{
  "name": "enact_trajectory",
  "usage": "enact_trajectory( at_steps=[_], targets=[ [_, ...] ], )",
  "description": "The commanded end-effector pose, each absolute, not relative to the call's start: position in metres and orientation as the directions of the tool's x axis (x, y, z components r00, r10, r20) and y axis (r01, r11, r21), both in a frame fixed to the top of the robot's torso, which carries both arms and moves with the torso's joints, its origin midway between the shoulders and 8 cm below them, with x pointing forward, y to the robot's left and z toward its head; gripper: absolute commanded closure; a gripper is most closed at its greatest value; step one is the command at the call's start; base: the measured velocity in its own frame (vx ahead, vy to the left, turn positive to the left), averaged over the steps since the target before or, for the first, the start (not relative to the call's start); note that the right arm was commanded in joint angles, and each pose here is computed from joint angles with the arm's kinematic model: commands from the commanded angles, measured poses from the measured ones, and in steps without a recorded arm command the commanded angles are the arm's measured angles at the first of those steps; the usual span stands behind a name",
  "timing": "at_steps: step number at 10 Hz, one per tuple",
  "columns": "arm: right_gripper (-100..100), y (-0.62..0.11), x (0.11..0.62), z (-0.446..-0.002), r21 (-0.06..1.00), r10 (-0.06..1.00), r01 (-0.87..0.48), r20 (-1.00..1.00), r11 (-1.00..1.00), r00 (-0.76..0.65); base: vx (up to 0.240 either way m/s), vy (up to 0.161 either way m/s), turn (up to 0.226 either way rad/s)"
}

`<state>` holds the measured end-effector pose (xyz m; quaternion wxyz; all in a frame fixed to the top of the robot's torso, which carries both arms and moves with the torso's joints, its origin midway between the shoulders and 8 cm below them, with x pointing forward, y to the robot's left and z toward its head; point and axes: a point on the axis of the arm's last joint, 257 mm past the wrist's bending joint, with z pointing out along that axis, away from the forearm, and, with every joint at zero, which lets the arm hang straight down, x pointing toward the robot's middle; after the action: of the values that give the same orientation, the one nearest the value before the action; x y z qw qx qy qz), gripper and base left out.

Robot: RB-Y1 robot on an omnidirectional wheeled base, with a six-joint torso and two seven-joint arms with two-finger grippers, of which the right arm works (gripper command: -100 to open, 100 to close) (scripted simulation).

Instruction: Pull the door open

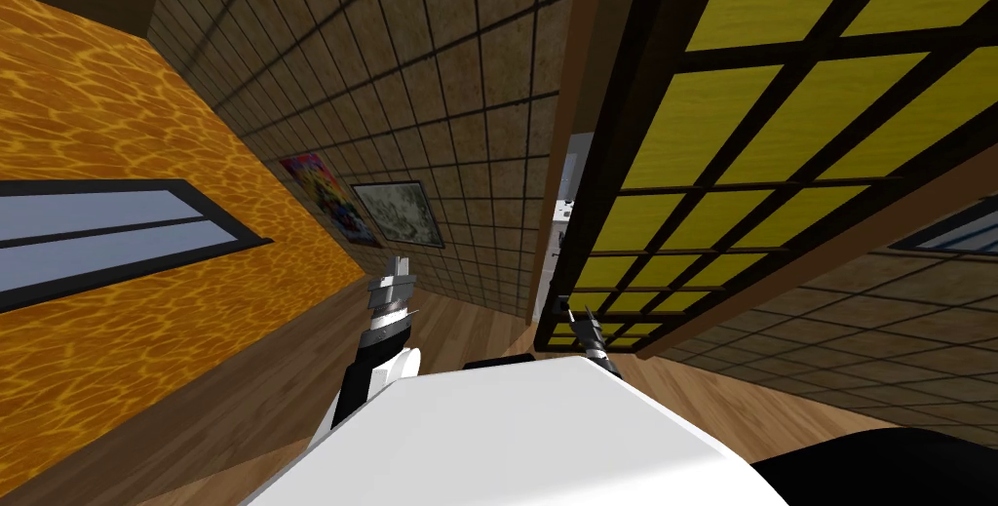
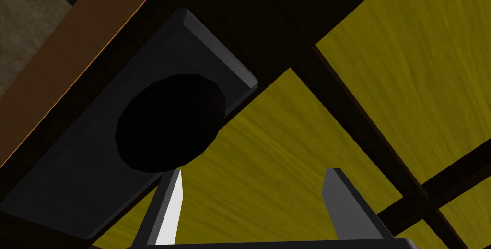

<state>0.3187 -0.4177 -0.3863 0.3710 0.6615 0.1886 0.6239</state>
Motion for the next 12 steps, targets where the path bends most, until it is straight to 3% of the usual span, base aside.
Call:
enact_trajectory(
  at_steps=[1,4,7,12],
  targets=[
    [-100,-0.3970,0.3236,-0.3879,0.703,0.695,-0.203,0.709,-0.682,0.119,-0.013,-0.021,0.003],
    [-100,-0.3945,0.3213,-0.3891,0.612,0.604,-0.227,0.789,-0.758,0.109,-0.045,-0.018,0.072],
    [-100,-0.3945,0.3213,-0.3891,0.609,0.602,-0.228,0.791,-0.760,0.108,-0.023,-0.002,0.008],
    [-100,-0.3904,0.3176,-0.3916,0.454,0.448,-0.262,0.890,-0.851,0.088,-0.045,-0.019,0.067]
  ],
)
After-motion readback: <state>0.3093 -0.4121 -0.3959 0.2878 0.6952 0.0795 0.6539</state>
